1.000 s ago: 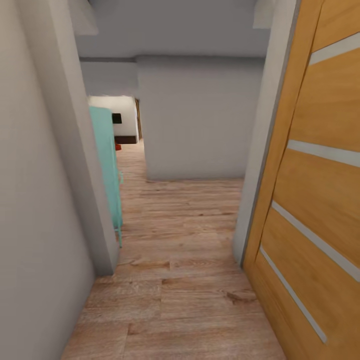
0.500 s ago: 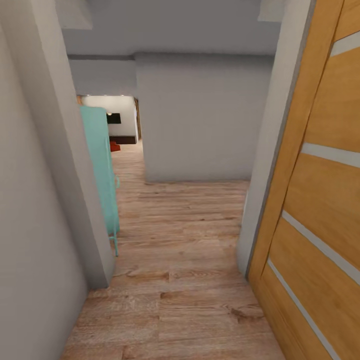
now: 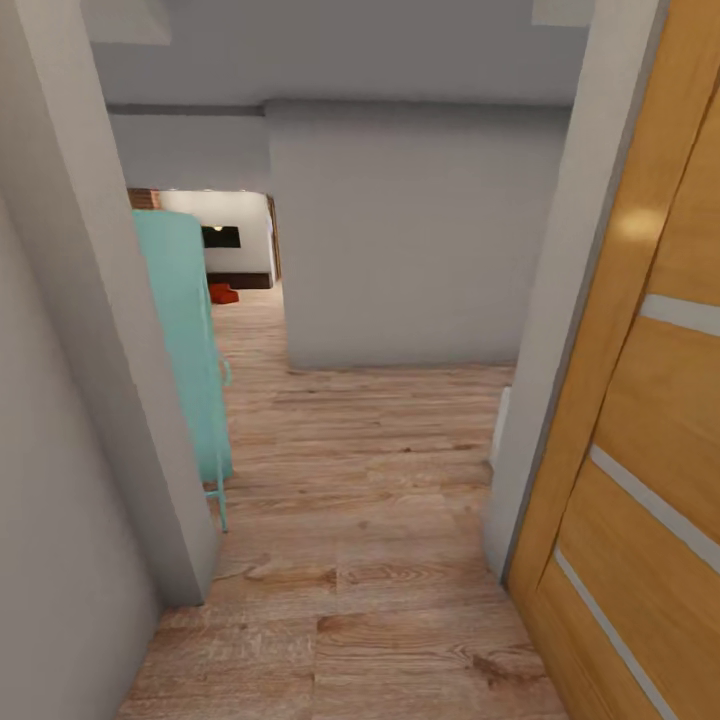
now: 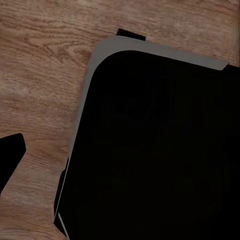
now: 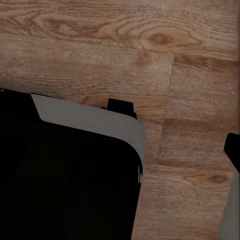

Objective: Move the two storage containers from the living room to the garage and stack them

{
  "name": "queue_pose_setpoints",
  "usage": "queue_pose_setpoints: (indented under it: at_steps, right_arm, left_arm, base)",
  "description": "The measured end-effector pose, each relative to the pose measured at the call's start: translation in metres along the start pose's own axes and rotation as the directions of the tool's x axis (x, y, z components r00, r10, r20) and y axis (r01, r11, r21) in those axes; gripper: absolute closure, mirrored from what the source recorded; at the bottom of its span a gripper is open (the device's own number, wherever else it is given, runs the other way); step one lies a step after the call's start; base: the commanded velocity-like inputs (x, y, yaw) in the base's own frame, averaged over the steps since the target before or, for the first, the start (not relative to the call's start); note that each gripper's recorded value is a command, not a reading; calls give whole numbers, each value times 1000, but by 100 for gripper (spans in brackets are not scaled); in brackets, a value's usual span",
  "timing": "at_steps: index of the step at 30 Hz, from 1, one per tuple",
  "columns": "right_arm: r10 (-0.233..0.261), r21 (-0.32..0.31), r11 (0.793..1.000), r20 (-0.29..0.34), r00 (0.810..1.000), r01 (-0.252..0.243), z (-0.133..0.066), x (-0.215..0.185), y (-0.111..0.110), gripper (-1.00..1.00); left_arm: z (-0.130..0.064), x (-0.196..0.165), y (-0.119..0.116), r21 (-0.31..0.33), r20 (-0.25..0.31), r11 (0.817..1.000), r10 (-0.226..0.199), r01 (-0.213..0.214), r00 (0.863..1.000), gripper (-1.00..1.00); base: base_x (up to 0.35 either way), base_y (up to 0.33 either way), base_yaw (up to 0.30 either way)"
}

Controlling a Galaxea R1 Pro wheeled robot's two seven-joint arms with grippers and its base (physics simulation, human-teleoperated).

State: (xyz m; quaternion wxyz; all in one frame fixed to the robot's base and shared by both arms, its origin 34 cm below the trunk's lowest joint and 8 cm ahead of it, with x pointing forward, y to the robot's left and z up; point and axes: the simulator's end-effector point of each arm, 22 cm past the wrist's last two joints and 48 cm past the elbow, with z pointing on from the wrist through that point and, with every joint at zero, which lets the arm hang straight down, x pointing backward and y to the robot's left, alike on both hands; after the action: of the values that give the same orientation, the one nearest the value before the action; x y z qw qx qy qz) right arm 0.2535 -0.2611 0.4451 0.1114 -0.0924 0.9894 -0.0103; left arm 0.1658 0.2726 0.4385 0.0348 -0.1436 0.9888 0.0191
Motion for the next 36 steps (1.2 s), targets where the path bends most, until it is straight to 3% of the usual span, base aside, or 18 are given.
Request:
queue_pose_setpoints:
  at_steps: [36]
  right_arm:
    - [-4,1,1000,0,1000,4,0,0,-1,-100]
  left_arm:
    - [0,0,0,-1,1,1000,2,-2,1000,-100]
  base:
    - [322,0,0]
